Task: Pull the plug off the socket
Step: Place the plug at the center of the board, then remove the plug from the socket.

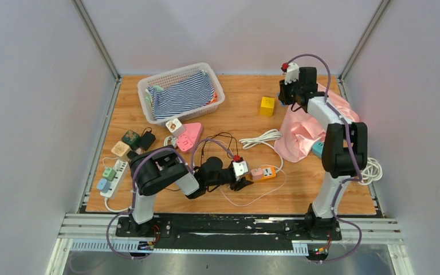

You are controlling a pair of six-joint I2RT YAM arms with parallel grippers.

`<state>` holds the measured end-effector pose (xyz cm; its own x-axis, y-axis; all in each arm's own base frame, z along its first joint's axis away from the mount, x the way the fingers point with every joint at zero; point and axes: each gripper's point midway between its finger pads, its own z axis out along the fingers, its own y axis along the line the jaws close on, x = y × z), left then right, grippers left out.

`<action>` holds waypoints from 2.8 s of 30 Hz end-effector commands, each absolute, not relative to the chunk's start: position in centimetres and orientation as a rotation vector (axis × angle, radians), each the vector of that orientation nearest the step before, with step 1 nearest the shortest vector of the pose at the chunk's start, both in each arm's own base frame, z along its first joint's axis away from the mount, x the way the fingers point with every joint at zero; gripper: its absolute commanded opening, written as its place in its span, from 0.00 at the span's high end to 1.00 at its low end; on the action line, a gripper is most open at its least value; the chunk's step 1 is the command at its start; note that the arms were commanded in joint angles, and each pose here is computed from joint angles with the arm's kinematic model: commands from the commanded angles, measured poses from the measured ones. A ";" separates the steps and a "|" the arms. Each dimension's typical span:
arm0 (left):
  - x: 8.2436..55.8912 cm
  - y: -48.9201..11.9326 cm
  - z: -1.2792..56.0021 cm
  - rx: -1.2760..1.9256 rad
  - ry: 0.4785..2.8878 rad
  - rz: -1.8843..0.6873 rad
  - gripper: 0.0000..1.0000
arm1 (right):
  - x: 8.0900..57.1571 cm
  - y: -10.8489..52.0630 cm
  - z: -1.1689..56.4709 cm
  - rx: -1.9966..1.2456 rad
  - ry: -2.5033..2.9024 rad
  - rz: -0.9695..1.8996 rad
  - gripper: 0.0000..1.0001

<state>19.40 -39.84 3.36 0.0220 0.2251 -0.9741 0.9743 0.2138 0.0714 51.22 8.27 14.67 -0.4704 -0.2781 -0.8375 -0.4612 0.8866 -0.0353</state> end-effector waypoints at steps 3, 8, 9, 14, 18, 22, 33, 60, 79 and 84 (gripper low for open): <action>18.8 -39.3 2.4 1.243 1.458 -0.889 0.79 | 55.5 4.9 11.7 -0.243 2.157 0.120 0.98; 18.8 -39.3 2.4 1.242 1.461 -0.892 0.79 | 55.9 4.7 8.4 -0.198 2.230 0.184 0.96; 18.8 -39.3 2.4 1.241 1.461 -0.891 0.79 | 55.9 4.8 7.9 -0.192 2.242 0.200 0.94; 18.8 -39.3 2.3 1.242 1.463 -0.891 0.79 | 56.0 5.5 7.4 -0.194 2.266 0.313 0.63; 18.8 -39.3 2.3 1.240 1.462 -0.890 0.79 | 55.6 7.5 8.3 -0.220 2.251 0.454 0.46; 18.7 -39.3 2.4 1.238 1.458 -0.888 0.79 | 54.9 8.1 10.9 -0.246 2.218 0.502 0.38; 18.5 -38.9 3.0 1.211 1.430 -0.890 0.79 | 43.1 11.2 20.4 -0.795 1.952 0.715 0.38; 17.1 -39.5 2.5 1.300 1.350 -0.881 0.76 | 19.5 19.3 11.6 -1.876 1.395 0.792 0.08; 16.8 -39.5 2.6 1.315 1.322 -0.873 0.76 | 18.9 20.0 6.8 -1.995 1.504 0.826 0.21; 16.9 -39.4 2.6 1.308 1.325 -0.866 0.76 | 18.5 20.0 6.6 -2.031 1.481 0.816 0.28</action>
<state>18.18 -39.54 3.63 0.1168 0.2105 -0.9706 0.9694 0.1884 0.1575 19.52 20.04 7.33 0.2116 -0.6513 -0.7287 -0.9659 -0.2534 -0.0540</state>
